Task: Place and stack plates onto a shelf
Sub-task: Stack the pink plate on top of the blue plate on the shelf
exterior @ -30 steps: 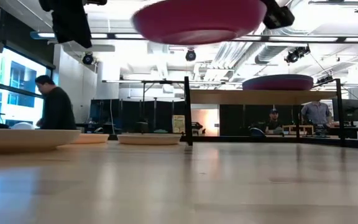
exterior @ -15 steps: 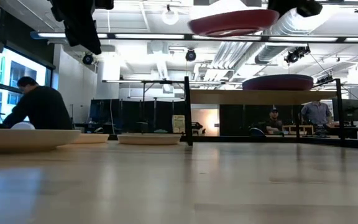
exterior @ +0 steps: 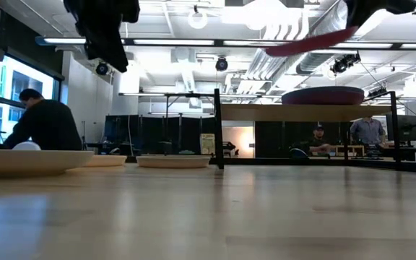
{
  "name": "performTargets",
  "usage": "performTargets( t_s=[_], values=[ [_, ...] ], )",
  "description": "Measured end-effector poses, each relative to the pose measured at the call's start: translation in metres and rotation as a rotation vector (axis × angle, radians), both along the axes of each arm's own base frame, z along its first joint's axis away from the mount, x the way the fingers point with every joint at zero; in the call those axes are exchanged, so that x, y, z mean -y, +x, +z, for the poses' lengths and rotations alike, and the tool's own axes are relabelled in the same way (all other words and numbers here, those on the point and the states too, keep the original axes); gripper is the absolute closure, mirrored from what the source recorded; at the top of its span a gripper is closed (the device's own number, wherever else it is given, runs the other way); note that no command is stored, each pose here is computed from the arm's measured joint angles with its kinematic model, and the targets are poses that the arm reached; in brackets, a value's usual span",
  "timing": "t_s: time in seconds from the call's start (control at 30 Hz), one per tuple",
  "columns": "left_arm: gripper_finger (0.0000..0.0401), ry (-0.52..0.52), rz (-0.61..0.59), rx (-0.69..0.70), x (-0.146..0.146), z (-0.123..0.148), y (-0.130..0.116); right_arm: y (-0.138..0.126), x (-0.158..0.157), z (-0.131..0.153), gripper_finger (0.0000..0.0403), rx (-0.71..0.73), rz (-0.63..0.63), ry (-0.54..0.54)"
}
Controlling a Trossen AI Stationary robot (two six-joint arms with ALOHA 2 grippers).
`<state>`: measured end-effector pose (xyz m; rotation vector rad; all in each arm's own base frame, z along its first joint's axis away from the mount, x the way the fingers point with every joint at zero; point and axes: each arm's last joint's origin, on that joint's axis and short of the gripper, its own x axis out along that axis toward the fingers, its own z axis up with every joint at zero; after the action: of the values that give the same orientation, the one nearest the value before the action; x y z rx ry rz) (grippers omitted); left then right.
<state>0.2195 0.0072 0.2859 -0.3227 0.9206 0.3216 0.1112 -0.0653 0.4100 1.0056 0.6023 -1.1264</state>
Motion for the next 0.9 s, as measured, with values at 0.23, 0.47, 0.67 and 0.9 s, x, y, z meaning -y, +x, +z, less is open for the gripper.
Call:
performTargets(
  t_s=[0.23,0.47,0.67,0.9],
  values=[
    [0.0311,0.02,0.044,-0.004,-0.016,0.0,-0.001,-0.019,0.016,0.002,0.0403,-0.01,-0.139,-0.017],
    [0.0311,0.025,0.08,-0.006,-0.026,0.0,-0.002,-0.029,0.037,0.007,0.0403,0.083,-0.16,-0.036],
    [0.0311,0.025,0.086,-0.006,-0.027,0.0,-0.003,-0.038,0.05,0.012,0.0403,0.184,-0.174,-0.055],
    [0.0311,0.016,0.08,-0.005,-0.026,0.0,-0.002,-0.046,0.052,0.003,0.0403,0.146,-0.26,0.084]
  ],
)
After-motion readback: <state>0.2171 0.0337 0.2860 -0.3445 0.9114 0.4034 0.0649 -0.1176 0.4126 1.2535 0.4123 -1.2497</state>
